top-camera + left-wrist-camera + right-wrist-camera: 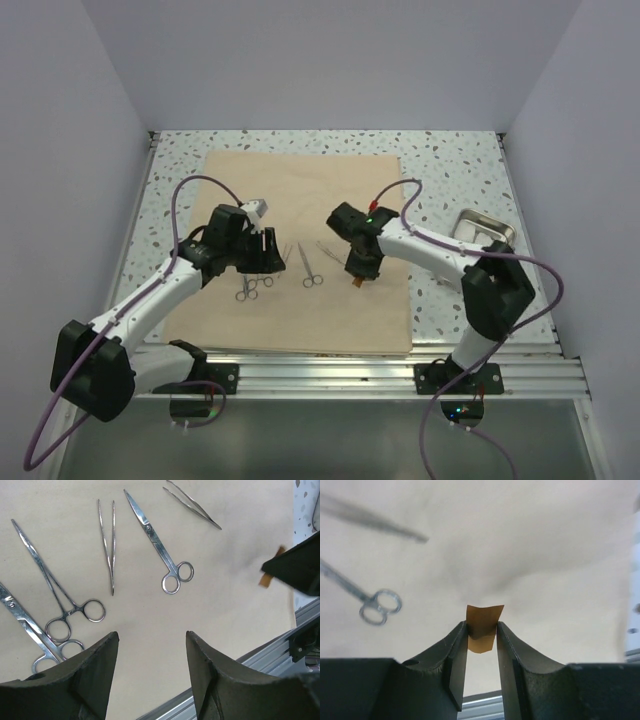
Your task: Prepare the surgical pack
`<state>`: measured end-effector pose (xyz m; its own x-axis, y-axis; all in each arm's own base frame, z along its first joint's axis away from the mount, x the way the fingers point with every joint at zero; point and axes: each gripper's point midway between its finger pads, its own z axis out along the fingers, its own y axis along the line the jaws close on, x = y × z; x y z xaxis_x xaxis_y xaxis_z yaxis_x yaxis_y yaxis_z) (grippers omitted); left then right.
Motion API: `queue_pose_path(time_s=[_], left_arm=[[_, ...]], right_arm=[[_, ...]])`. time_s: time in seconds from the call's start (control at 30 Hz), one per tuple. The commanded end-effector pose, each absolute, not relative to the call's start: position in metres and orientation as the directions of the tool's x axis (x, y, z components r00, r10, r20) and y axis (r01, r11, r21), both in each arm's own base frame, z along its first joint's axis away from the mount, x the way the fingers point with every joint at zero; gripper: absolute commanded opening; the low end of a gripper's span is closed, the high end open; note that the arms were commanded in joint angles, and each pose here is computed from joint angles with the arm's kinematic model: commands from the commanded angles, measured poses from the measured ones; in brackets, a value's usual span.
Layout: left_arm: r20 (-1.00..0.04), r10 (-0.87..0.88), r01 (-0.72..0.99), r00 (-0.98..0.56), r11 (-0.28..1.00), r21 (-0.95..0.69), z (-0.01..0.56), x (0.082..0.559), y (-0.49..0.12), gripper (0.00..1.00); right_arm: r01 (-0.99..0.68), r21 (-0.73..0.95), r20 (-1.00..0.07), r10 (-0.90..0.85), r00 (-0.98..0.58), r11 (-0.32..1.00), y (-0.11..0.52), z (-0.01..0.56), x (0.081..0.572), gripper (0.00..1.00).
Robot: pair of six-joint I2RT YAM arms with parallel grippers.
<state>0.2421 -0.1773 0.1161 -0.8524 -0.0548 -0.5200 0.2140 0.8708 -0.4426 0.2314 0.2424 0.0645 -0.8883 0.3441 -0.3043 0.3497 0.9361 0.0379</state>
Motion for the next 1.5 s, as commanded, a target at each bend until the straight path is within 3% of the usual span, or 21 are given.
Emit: queue_pose_path(time_s=[0.0,0.23,0.4,0.63,0.77,0.9,0.93,1.03,1.1,1.27,1.47], left_arm=[[-0.557,-0.053,0.245,-0.829,0.861,-0.446,0.122,0.253,-0.179,0.61],[-0.550,-0.045,0.247,-0.834,0.860,-0.446,0.120,0.256,-0.181,0.61],[-0.547,-0.042,0.249,-0.836,0.860,-0.446,0.122,0.259,-0.182,0.61],[-0.551,-0.014,0.263,-0.835,0.869,-0.420,0.132,0.266,-0.182,0.61],[-0.541,-0.011,0.260,-0.841,0.869,-0.421,0.135,0.272,-0.186,0.61],[-0.529,-0.008,0.255,-0.849,0.869,-0.424,0.137,0.275,-0.188,0.61],[-0.530,-0.010,0.256,-0.848,0.868,-0.426,0.139,0.277,-0.189,0.62],[-0.508,-0.016,0.237,-0.861,0.871,-0.430,0.137,0.279,-0.190,0.63],[-0.488,-0.021,0.218,-0.873,0.878,-0.427,0.133,0.279,-0.190,0.64],[-0.462,-0.021,0.174,-0.886,0.911,-0.375,0.126,0.281,-0.180,0.65],[-0.421,-0.048,0.125,-0.906,0.920,-0.372,0.111,0.275,-0.177,0.63]], right_arm=[[0.414,-0.046,-0.436,0.355,-0.827,0.909,0.157,0.102,0.254,0.33],[0.599,-0.094,-0.501,0.482,-0.719,0.796,0.008,0.125,0.268,0.33],[0.718,-0.148,-0.466,0.592,-0.657,0.680,-0.074,0.097,0.255,0.33],[0.671,-0.117,-0.323,0.611,-0.723,0.732,-0.073,0.050,0.271,0.33],[0.658,-0.120,-0.299,0.605,-0.738,0.743,-0.071,0.043,0.270,0.34],[0.631,-0.095,-0.258,0.594,-0.762,0.770,-0.062,0.046,0.268,0.51],[0.590,-0.116,-0.224,0.557,-0.800,0.799,-0.062,0.048,0.261,0.59],[0.532,-0.170,-0.226,0.493,-0.840,0.829,-0.069,0.066,0.263,0.67],[0.517,-0.155,-0.262,0.470,-0.843,0.842,-0.069,0.085,0.271,0.71],[0.445,-0.057,-0.330,0.404,-0.853,0.894,-0.045,0.119,0.295,0.92],[0.162,-0.114,-0.473,0.090,-0.877,0.980,0.035,0.157,0.327,0.99]])
